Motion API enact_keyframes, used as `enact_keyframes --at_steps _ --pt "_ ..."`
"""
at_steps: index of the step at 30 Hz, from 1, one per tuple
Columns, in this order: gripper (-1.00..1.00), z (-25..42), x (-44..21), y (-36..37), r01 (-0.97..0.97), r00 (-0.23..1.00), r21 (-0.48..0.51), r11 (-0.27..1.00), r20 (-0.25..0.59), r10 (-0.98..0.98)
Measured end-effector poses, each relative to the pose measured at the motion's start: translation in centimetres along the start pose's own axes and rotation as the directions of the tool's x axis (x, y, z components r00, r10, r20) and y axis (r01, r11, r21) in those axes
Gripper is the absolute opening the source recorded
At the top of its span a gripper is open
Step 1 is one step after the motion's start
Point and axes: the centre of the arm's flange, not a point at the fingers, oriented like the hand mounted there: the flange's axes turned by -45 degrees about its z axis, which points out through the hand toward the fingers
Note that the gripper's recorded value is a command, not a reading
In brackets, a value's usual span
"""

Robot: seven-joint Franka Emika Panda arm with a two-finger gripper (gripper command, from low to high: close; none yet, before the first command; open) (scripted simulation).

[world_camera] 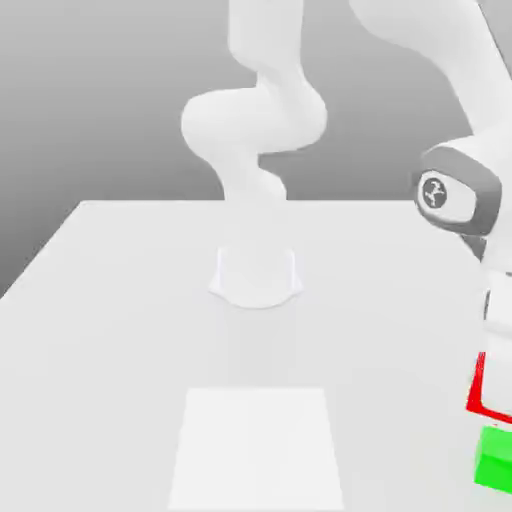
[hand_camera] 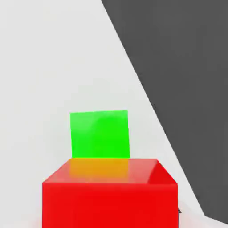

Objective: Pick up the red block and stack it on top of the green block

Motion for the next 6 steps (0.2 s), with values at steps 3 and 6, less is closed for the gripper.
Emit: enact_keyframes --at_steps 3,6 --pt "1.0 3.7 0.2 -0.2 0.004 1.0 0.001 1.0 -0.001 -0.004" --pt "1.0 3.7 0.2 -0.2 0.004 1.0 0.001 1.0 -0.001 -0.004"
